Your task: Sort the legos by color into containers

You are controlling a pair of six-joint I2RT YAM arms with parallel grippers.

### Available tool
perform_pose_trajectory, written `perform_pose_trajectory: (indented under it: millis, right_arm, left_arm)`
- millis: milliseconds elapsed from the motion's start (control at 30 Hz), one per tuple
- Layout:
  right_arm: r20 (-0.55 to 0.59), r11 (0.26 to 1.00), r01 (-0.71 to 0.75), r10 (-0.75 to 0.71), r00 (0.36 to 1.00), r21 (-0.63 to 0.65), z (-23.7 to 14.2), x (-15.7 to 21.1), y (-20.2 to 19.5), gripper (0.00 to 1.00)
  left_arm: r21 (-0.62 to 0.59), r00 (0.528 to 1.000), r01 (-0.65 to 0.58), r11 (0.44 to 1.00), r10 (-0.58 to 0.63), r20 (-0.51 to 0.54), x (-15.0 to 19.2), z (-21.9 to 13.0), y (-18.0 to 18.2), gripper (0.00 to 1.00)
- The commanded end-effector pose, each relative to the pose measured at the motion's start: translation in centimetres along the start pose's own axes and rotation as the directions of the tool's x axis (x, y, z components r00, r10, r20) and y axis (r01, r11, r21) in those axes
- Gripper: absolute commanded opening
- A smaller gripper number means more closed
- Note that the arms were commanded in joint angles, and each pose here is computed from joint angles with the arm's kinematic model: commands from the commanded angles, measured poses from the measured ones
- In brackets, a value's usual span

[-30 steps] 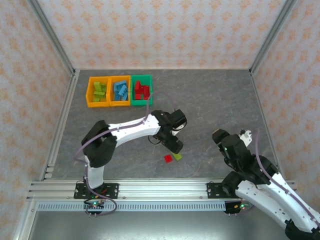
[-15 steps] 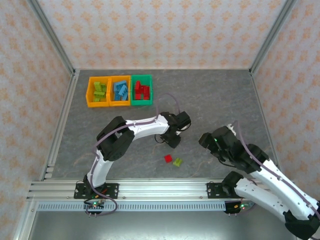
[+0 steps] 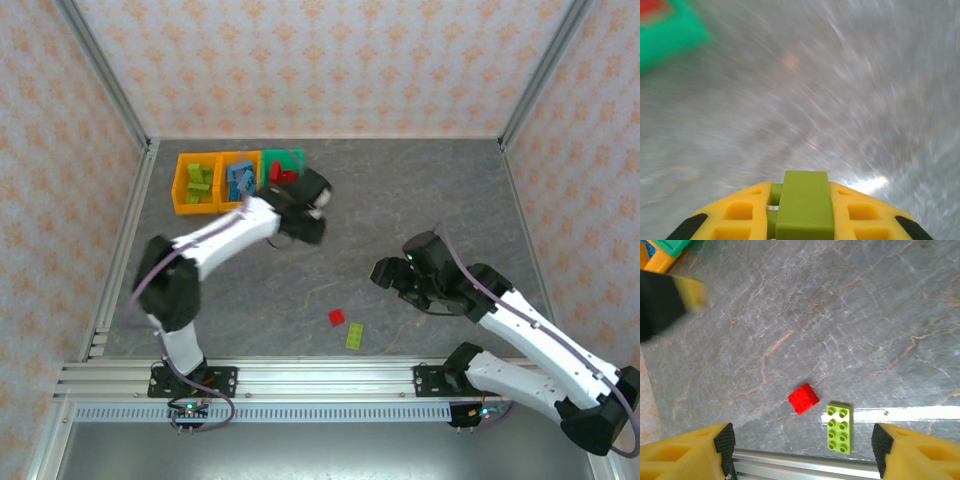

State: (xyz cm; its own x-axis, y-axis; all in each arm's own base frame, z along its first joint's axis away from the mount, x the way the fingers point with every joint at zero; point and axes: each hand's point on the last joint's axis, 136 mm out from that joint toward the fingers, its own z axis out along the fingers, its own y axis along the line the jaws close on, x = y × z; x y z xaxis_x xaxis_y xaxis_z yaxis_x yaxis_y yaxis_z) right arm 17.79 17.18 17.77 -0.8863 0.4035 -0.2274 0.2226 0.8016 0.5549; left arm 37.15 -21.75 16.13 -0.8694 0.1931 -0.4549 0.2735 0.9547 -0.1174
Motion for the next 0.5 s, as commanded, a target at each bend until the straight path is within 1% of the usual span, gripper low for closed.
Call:
perform_pose_trajectory:
  millis: [0, 100, 167, 233, 333, 400, 467]
  right_arm:
    - [0.012, 0.998, 0.018, -0.018, 1.0, -0.06, -0.2, -0.8, 2.4, 0.75]
    - [0.002, 0.998, 0.023, -0.022, 1.0, -0.055, 0.5, -0.9, 2.9, 0.74]
    - [0.001, 0.998, 0.019, -0.019, 1.0, -0.052, 0.7, -1.0, 3.1, 0.75]
    - [0.001, 0.999, 0.016, -0.016, 1.0, -0.049, 1.0, -1.1, 3.3, 0.75]
    - [0.009, 0.999, 0.007, -0.006, 1.0, -0.045, 1.0, -1.4, 3.5, 0.74]
    - [0.011, 0.999, 0.006, -0.005, 1.0, -0.045, 1.0, -1.6, 3.9, 0.75]
    - [0.007, 0.999, 0.002, -0.002, 1.0, -0.045, 1.0, -1.7, 4.3, 0.74]
  left_arm:
    - [-0.064, 0.979, 0.183, 0.981, -0.176, 0.1, -3.2, -4.9, 7.8, 0.15]
    - [-0.126, 0.943, 0.316, 0.94, -0.297, 0.152, -5.0, -6.8, 15.0, 0.15]
    - [-0.148, 0.909, 0.404, 0.903, -0.38, 0.17, -5.8, -7.1, 19.2, 0.15]
    - [-0.163, 0.858, 0.508, 0.846, -0.478, 0.191, -6.3, -6.9, 23.5, 0.15]
    - [-0.178, 0.785, 0.616, 0.767, -0.576, 0.229, -6.8, -5.9, 28.4, 0.16]
    - [-0.189, 0.761, 0.647, 0.739, -0.61, 0.222, -7.3, -4.5, 30.5, 0.17]
    - [-0.202, 0.756, 0.654, 0.729, -0.624, 0.195, -7.8, -3.4, 31.9, 0.19]
